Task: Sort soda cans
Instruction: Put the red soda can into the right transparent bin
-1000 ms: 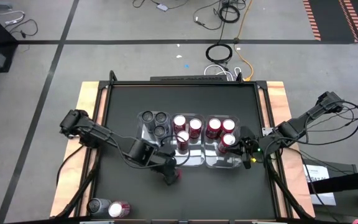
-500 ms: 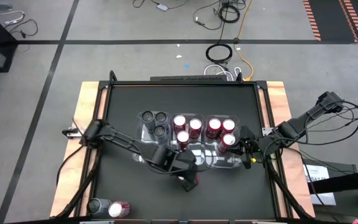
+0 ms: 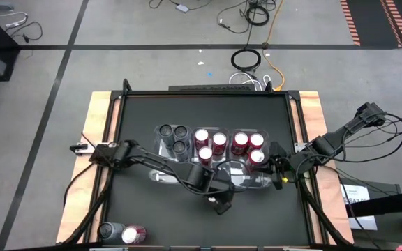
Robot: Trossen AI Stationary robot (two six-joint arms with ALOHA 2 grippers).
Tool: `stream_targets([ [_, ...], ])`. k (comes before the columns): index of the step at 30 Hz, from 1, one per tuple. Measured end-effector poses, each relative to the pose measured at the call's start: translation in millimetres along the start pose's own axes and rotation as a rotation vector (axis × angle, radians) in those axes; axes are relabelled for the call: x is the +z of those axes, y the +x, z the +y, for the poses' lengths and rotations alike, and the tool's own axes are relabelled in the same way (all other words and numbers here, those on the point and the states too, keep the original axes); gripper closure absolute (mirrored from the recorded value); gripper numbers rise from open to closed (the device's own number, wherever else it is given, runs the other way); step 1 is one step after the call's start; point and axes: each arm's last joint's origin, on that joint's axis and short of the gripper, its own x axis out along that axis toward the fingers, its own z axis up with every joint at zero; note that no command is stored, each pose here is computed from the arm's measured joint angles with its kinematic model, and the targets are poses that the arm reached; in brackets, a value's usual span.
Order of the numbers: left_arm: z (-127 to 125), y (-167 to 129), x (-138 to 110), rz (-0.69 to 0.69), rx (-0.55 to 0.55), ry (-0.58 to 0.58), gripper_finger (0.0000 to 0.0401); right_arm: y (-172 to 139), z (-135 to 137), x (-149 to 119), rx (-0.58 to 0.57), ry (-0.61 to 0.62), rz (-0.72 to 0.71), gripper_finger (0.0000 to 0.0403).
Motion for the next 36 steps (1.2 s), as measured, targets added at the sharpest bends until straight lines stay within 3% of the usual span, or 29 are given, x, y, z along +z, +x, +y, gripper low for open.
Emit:
stream_targets([
  [8, 4.9, 7.0, -4.5, 0.032, 0.052, 0.002, 0.0096, 0.0, 0.1, -0.2, 0.005, 0.000, 0.006, 0.0402],
  [32, -2.7, 7.4, 2.7, -0.054, -0.019, -0.009, 0.0085, 0.0, 0.8, -0.7, 0.025, 0.012, 0.023, 0.0402],
  [36, -2.6, 7.4, 2.7, -0.054, -0.019, -0.054, 0.0085, 0.0, 0.8, -0.7, 0.025, 0.012, 0.023, 0.0402],
])
